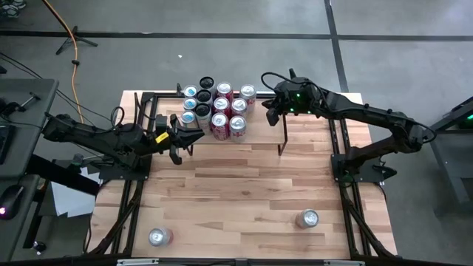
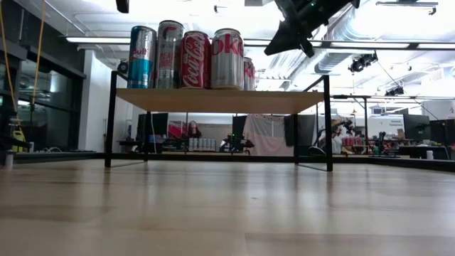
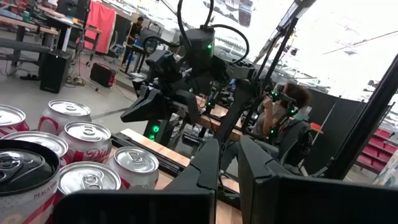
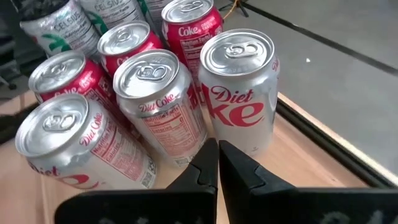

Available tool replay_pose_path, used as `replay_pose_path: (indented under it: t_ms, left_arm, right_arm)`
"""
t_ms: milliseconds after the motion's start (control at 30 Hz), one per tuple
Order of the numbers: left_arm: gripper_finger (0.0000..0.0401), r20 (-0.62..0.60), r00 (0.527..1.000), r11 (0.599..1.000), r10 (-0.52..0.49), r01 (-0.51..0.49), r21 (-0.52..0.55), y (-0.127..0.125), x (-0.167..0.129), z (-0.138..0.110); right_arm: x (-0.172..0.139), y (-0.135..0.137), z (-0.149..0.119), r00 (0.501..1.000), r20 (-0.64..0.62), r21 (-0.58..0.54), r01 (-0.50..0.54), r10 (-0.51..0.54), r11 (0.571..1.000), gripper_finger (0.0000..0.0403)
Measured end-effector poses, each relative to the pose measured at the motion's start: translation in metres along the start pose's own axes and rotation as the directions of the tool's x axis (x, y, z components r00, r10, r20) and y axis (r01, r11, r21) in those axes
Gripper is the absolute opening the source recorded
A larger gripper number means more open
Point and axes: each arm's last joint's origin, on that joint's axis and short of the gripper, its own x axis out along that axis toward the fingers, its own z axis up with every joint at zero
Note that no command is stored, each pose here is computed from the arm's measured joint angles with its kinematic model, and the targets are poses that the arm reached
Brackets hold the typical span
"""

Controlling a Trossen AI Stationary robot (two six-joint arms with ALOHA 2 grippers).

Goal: Place canned beverage on shelf
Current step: Put the red-silver soda can aligned with the other red-silver soda cans on the shelf

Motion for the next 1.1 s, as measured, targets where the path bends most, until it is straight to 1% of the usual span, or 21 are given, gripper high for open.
replay_pose_path:
  t_ms: [133,333,433,533,667,767,833,900,967,1100]
  left_arm:
    - [0.0001,-0.008,1.000,0.999,-0.022,0.023,0.026,-0.001,0.000,0.000]
    - [0.0000,-0.019,0.995,0.990,-0.103,0.104,0.095,-0.002,-0.005,0.004]
    - [0.0000,-0.002,0.995,0.987,-0.097,0.097,0.131,0.003,-0.013,0.012]
    - [0.0000,0.005,0.998,0.983,-0.069,0.067,0.169,0.011,-0.025,0.021]
    - [0.0000,-0.004,1.000,0.981,-0.029,0.029,0.193,0.023,-0.040,0.028]
    - [0.0000,-0.003,0.999,0.981,-0.038,0.037,0.188,0.028,-0.049,0.032]
    - [0.0000,0.012,0.999,0.983,-0.050,0.047,0.177,0.031,-0.055,0.031]
    - [0.0000,0.024,0.999,0.984,-0.045,0.040,0.174,0.035,-0.059,0.031]
    - [0.0000,0.033,0.999,0.986,-0.038,0.032,0.165,0.037,-0.062,0.029]
    - [0.0000,0.051,0.998,0.990,0.029,-0.036,0.138,0.041,-0.062,0.026]
  right_arm:
    - [0.000,0.000,0.000,1.000,0.000,0.059,0.000,0.000,0.998,0.0000]
    - [0.000,0.000,0.000,1.000,0.001,0.065,0.000,0.000,0.998,0.0000]
    - [0.000,0.000,0.000,1.000,0.000,0.065,0.000,0.000,0.998,0.0000]
    - [0.000,0.000,0.000,1.000,0.000,0.063,0.000,0.000,0.998,0.0000]
    - [0.000,-0.002,-0.001,1.000,-0.008,0.069,0.016,-0.015,0.998,0.0000]
    - [0.000,-0.011,-0.004,0.996,-0.050,0.128,0.083,-0.077,0.988,0.0000]
    - [-0.001,-0.020,-0.006,0.989,-0.087,0.180,0.134,-0.120,0.975,0.0000]
    - [-0.001,-0.031,-0.006,0.984,-0.107,0.232,0.164,-0.143,0.959,0.0000]
    - [0.002,-0.040,-0.004,0.986,-0.105,0.287,0.151,-0.125,0.946,0.0000]
    - [0.011,-0.057,-0.002,0.992,-0.116,0.391,0.094,-0.052,0.915,0.0000]
